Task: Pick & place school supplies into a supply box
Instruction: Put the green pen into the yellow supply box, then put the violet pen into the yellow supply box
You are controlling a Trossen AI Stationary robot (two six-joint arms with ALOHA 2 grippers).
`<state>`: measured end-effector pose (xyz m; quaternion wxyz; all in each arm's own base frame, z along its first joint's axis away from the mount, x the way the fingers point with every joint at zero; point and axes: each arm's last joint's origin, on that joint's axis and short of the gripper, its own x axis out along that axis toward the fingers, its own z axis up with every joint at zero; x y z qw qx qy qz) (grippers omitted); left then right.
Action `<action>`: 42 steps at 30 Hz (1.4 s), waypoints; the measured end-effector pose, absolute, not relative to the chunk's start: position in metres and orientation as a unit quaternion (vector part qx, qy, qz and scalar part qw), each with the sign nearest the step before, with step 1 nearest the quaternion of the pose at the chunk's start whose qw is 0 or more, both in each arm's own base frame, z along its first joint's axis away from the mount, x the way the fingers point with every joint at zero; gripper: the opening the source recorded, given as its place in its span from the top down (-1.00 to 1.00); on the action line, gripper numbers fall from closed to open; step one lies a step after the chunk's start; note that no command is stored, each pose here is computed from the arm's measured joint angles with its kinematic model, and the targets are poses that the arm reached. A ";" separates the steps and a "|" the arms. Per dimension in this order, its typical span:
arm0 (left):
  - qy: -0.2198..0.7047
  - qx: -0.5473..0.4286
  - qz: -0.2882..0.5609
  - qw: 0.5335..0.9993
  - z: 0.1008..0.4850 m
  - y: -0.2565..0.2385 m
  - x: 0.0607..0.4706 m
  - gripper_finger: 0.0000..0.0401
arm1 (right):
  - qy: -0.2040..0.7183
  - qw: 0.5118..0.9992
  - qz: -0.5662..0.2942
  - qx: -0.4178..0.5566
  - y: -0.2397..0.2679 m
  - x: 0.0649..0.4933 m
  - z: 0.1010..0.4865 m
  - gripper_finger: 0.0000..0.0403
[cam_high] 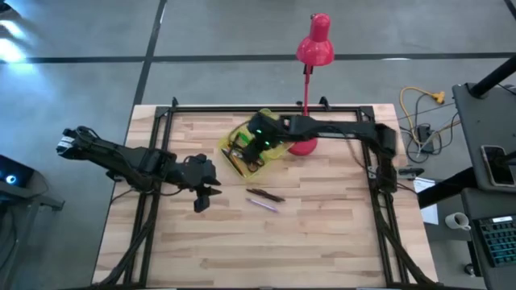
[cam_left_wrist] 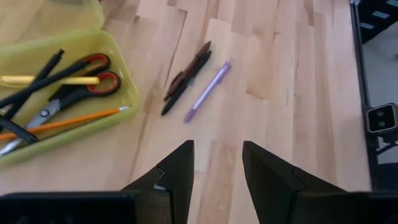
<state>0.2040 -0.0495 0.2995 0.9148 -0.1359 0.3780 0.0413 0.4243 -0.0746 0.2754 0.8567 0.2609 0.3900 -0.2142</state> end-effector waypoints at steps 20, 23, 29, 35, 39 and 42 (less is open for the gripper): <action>0.336 -0.188 0.005 0.923 0.264 -0.077 0.208 0.40 | 0.578 0.757 -0.267 0.145 -0.056 0.446 0.251 0.14; 0.283 -0.163 -0.034 0.945 0.249 -0.085 0.223 0.40 | 0.572 0.764 -0.293 0.057 -0.016 0.423 0.283 0.11; 0.304 -0.063 -0.067 0.948 0.218 -0.100 0.266 0.40 | 0.571 0.779 -0.259 0.022 0.050 0.383 0.301 0.07; 0.406 0.053 -0.076 0.909 0.190 -0.111 0.314 0.40 | 0.549 0.777 -0.296 0.086 0.076 0.333 0.309 0.03; 0.436 0.100 -0.083 0.890 0.184 -0.110 0.341 0.40 | 0.536 0.772 -0.318 0.126 0.089 0.307 0.306 0.01; 0.437 0.124 -0.089 0.887 0.185 -0.108 0.355 0.40 | 0.533 0.767 -0.329 0.140 0.097 0.292 0.301 -0.01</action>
